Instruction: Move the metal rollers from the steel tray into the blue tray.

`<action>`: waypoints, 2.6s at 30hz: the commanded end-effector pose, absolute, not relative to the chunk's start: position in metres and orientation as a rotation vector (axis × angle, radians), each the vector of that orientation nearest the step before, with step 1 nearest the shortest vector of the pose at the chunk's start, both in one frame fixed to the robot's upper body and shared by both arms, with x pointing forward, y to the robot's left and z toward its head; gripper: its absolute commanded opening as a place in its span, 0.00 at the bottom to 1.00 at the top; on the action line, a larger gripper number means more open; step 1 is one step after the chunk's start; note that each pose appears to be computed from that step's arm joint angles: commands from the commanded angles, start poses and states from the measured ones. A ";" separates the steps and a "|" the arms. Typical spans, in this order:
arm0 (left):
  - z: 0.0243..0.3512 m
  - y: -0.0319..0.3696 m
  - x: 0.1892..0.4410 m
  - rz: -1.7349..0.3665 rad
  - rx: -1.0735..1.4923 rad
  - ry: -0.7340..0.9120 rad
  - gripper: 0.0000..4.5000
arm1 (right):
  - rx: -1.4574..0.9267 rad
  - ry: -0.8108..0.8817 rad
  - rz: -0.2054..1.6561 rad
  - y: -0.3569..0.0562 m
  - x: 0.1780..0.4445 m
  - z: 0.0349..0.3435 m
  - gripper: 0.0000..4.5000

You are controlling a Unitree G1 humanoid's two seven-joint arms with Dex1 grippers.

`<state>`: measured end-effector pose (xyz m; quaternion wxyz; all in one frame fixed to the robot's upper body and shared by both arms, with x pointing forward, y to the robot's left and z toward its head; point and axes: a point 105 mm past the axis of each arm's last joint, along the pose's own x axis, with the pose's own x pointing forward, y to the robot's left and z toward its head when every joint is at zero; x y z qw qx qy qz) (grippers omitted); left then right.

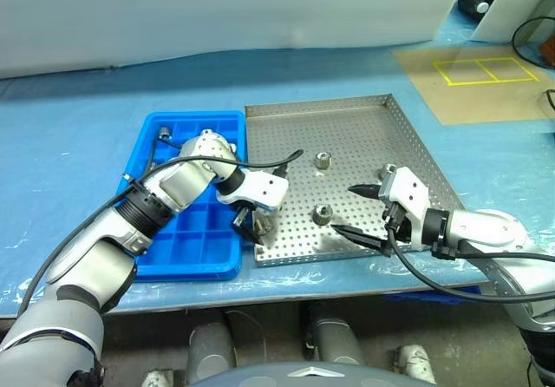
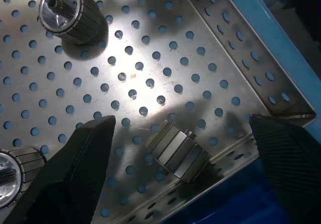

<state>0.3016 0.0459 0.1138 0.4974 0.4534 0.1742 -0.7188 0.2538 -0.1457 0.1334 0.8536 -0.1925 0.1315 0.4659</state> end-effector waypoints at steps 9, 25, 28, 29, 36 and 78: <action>0.083 0.067 0.318 -1.572 1.230 0.551 1.00 | -0.406 0.228 0.978 -0.140 0.254 0.138 0.99; 0.108 0.087 0.303 -1.517 1.095 0.646 1.00 | -0.411 0.220 0.991 -0.137 0.264 0.135 0.99; 0.106 0.092 0.305 -1.504 1.134 0.647 1.00 | -0.406 0.217 0.991 -0.136 0.264 0.135 0.99; 0.105 0.092 0.306 -1.500 1.140 0.646 1.00 | -0.406 0.216 0.990 -0.136 0.264 0.135 0.99; 0.103 0.090 0.303 -1.539 1.181 0.624 0.59 | -0.407 0.214 0.973 -0.138 0.264 0.135 1.00; 0.144 0.057 0.396 -1.295 1.023 0.272 0.50 | -0.416 0.229 0.949 -0.143 0.266 0.130 1.00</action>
